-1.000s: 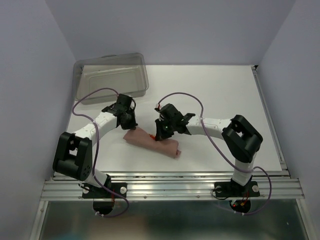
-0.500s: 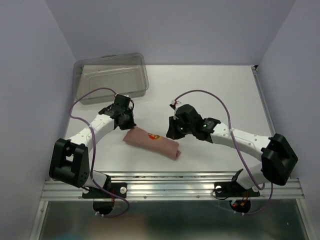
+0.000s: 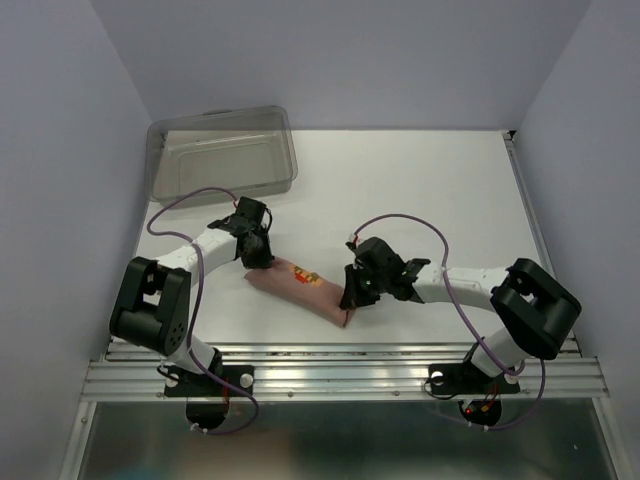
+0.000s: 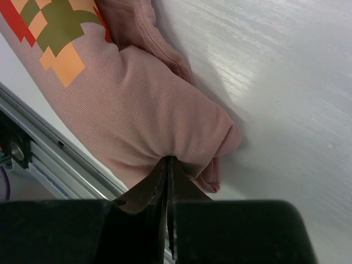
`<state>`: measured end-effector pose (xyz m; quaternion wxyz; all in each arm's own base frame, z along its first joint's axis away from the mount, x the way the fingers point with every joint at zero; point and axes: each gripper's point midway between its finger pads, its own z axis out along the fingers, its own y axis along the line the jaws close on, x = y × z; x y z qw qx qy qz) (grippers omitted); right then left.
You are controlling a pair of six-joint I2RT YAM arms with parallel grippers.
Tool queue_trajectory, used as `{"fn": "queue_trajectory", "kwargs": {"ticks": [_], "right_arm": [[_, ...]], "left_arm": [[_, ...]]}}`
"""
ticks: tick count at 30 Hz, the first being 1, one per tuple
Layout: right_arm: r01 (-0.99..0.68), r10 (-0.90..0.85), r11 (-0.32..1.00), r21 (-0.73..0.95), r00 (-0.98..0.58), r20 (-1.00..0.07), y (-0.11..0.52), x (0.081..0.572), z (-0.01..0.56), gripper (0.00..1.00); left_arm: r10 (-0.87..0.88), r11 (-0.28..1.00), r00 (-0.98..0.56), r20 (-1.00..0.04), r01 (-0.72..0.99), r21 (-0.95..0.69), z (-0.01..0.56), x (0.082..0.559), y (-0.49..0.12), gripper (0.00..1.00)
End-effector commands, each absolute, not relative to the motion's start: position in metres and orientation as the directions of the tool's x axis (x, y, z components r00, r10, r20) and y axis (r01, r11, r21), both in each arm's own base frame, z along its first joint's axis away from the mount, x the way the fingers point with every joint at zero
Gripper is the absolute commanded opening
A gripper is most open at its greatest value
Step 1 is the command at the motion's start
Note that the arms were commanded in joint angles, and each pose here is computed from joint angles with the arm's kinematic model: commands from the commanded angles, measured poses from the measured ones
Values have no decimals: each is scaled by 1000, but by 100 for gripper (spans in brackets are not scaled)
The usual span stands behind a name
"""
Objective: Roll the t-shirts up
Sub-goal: Roll the T-shirt to the center of the board.
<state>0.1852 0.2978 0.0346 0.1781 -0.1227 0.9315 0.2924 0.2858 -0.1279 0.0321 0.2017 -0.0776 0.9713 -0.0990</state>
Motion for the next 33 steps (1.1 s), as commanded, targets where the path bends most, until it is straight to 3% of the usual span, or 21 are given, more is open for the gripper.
{"fn": "queue_trajectory", "kwargs": {"ticks": [1,8,15,25,33], "right_arm": [[-322,-160,817,478,-923,-350,293,172,6,4],[-290,-176,901,322,-924,-339,262,176,-18,1],[-231,-169,967,103,-893,-418,224,200,-10,1],[-337,-105,898,283,-789,-605,268,227,83,5],[-351,-62,849,395,-808,-585,281,213,104,6]], "left_arm": [[-200,963,-898,-391,-107,-248,38,291,-132,0],[-198,967,-879,-433,-102,-235,57,303,-130,0],[-189,970,-860,-474,-88,-228,78,314,-129,0],[-216,969,-784,-581,-97,-229,134,329,-116,0],[-222,964,-800,-557,-93,-250,125,315,-117,0]]}}
